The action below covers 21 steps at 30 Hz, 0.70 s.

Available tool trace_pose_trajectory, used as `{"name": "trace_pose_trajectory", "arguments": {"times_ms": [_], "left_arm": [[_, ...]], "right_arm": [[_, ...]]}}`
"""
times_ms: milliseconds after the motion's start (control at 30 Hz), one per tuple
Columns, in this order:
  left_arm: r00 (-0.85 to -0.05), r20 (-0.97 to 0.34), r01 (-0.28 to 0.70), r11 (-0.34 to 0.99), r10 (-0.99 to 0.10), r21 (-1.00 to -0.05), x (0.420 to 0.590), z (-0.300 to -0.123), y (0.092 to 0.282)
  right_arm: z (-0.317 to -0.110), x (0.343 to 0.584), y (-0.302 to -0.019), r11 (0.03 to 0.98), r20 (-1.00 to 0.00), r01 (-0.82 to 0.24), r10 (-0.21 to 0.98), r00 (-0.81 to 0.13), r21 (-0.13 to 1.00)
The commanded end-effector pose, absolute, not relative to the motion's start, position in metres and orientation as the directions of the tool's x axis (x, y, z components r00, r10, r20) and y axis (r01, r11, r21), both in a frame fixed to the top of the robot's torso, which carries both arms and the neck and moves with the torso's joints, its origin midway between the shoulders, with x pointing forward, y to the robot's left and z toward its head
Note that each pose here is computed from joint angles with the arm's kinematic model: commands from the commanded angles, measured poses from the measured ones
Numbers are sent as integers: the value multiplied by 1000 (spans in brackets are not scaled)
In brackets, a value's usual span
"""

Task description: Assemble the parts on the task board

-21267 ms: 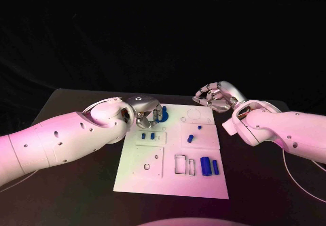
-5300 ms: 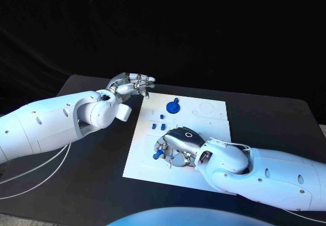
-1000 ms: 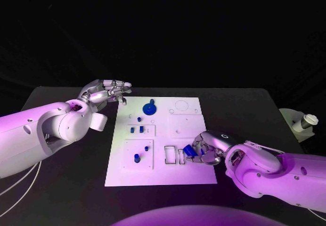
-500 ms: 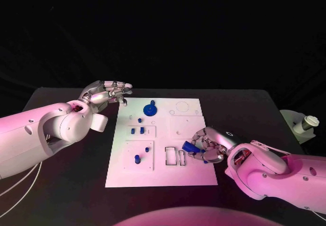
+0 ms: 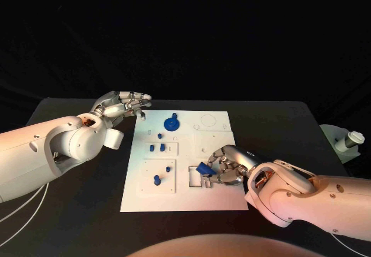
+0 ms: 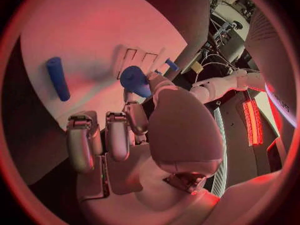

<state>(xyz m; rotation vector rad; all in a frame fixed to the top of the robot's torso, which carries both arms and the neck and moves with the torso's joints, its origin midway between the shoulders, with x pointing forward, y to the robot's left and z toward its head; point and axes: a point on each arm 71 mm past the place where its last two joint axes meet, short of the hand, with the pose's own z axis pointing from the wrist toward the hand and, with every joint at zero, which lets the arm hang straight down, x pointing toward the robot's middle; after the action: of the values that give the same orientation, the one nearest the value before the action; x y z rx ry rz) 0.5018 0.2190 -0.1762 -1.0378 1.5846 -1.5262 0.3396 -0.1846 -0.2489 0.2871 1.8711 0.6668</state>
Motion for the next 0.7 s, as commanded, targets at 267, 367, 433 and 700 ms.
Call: {"name": "trace_pose_trajectory", "arguments": {"times_ms": [267, 367, 433, 700], "left_arm": [[-463, 61, -84, -25, -884, -996, 500, -175, 216], [-466, 62, -84, -26, -883, -996, 500, -175, 215], [-467, 63, -84, -26, -882, -996, 500, -175, 215], [-467, 63, -85, -26, -882, -996, 500, -175, 216]], "right_arm": [[-259, 339, -171, 809, -738, -94, 473, -481, 580], [-260, 341, -171, 814, -743, -94, 467, -479, 573], [-261, 342, -171, 819, -747, -94, 462, -477, 567], [-262, 343, -167, 828, -759, -108, 442, -478, 550]]}}
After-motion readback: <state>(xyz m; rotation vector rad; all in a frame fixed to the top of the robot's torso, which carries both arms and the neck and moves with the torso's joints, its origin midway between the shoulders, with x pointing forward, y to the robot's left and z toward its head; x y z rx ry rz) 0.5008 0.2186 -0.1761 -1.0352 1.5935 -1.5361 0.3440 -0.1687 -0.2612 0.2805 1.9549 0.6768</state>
